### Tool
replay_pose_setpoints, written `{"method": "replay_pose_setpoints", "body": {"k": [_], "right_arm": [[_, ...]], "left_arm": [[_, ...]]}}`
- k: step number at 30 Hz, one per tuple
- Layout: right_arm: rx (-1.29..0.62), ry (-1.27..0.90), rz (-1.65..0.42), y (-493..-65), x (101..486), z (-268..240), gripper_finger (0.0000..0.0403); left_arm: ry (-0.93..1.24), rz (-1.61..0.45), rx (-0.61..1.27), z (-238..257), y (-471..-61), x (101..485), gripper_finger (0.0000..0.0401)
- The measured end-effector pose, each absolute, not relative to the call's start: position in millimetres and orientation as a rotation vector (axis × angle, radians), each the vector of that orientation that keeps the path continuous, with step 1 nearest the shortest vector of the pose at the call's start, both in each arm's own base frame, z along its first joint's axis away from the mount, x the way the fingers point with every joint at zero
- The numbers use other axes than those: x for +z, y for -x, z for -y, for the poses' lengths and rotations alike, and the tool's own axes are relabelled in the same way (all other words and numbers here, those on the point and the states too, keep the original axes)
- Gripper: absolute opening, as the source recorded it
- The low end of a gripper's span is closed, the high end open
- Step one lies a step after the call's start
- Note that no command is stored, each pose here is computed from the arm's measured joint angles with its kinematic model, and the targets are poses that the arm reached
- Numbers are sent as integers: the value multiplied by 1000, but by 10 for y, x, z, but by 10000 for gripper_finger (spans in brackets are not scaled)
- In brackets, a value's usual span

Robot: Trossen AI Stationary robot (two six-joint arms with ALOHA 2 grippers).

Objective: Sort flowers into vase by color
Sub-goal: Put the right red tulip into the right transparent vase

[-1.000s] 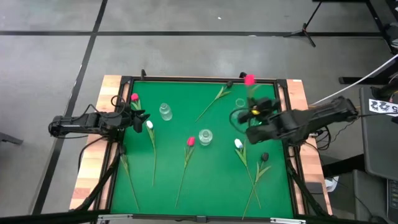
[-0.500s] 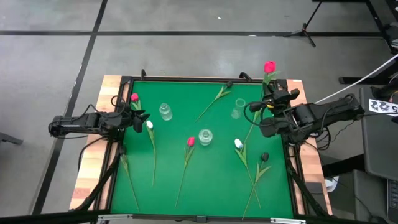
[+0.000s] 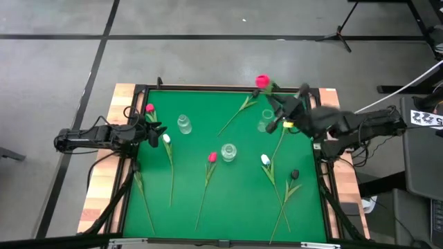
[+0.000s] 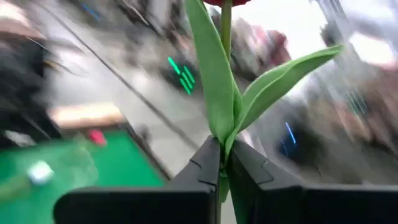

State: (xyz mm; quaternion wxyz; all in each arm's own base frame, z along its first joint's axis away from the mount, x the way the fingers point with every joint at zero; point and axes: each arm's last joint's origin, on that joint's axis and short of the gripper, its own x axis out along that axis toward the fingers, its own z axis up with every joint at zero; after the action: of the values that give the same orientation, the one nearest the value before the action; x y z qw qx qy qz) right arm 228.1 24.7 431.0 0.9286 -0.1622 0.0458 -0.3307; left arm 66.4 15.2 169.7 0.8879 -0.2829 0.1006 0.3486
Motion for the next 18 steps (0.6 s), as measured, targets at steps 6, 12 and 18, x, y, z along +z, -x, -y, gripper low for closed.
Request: {"method": "replay_pose_setpoints", "body": {"k": [6, 12, 18], "right_arm": [[-642, 475, -13, -2187, 4483, -36, 19], [-610, 474, -68, -2120, 4439, 60, 19], [-567, 504, -49, -2073, 4470, 50, 19]], "left_arm": [[601, -203, 726, -152, -665, 1699, 230], [648, -185, 731, -152, -665, 1699, 230], [739, -116, 653, -137, -708, 1769, 230]]}}
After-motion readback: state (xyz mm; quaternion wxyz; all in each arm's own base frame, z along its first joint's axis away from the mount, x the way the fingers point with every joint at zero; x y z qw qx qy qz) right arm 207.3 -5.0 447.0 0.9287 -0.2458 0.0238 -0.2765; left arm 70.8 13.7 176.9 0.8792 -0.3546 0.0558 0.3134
